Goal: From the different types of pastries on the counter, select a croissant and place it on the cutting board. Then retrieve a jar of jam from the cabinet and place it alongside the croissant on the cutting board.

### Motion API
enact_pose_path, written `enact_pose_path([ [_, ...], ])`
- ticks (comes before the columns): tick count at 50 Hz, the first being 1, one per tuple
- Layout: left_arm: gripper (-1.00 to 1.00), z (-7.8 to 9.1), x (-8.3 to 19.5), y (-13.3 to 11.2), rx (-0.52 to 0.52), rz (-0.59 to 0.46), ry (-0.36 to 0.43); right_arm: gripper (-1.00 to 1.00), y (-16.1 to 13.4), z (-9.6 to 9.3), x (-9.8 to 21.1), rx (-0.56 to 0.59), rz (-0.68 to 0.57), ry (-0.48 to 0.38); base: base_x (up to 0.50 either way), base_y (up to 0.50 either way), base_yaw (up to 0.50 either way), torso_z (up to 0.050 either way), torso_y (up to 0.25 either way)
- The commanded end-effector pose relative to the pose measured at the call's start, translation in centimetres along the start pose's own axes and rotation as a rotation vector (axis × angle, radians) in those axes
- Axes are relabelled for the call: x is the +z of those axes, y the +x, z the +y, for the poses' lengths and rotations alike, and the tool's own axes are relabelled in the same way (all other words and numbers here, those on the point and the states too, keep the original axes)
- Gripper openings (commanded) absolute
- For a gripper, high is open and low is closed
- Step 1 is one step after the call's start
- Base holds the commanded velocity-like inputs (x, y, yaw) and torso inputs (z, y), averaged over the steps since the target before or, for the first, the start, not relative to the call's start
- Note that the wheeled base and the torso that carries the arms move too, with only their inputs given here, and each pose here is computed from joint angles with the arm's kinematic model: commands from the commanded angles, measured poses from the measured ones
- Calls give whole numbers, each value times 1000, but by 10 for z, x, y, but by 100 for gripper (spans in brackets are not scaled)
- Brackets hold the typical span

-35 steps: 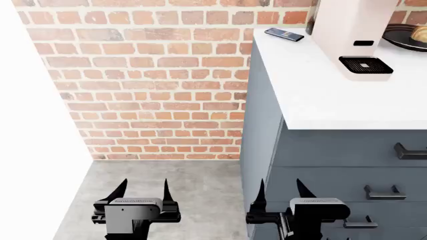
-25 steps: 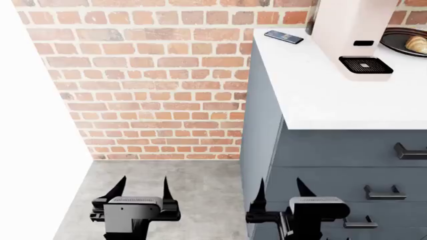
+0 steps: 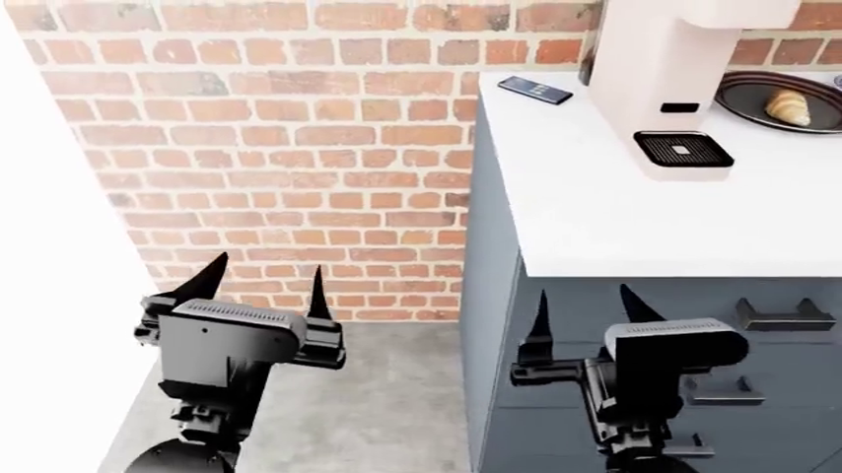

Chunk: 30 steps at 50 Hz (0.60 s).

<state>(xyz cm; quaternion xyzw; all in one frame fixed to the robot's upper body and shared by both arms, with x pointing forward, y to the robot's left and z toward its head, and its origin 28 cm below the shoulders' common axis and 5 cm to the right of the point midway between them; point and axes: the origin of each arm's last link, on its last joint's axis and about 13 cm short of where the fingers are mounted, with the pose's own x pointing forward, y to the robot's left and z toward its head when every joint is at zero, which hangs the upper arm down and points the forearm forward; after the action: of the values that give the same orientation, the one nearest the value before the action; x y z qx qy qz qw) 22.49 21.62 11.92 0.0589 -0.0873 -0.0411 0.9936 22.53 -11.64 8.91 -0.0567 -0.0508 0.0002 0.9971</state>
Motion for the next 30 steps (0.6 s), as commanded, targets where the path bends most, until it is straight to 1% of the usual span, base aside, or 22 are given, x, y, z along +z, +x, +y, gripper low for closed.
enact_pose_path([
  [1,100,11,51,6,-6,-59,42,100,4,-18,46,3,-63,-52,0,-500,0,50,0],
  [4,100,13,56,7,-3,-64,46,100,4,-20,51,7,-71,-52,0,-500,0,50,0],
  [6,100,15,59,9,1,-60,50,100,4,-22,58,20,-78,-27,0,-500,0,50,0],
  [10,100,17,68,11,2,-67,58,100,3,-25,67,28,-87,-19,0,-500,0,50,0],
  [18,100,23,85,13,6,-85,71,100,7,-27,78,54,-83,-17,0,-500,0,50,0],
  [23,100,26,90,15,23,-83,95,100,7,-29,86,66,-89,-12,0,-500,0,50,0],
  [30,100,31,107,18,26,-102,111,100,10,-33,107,78,-114,-21,127,-500,0,50,0],
])
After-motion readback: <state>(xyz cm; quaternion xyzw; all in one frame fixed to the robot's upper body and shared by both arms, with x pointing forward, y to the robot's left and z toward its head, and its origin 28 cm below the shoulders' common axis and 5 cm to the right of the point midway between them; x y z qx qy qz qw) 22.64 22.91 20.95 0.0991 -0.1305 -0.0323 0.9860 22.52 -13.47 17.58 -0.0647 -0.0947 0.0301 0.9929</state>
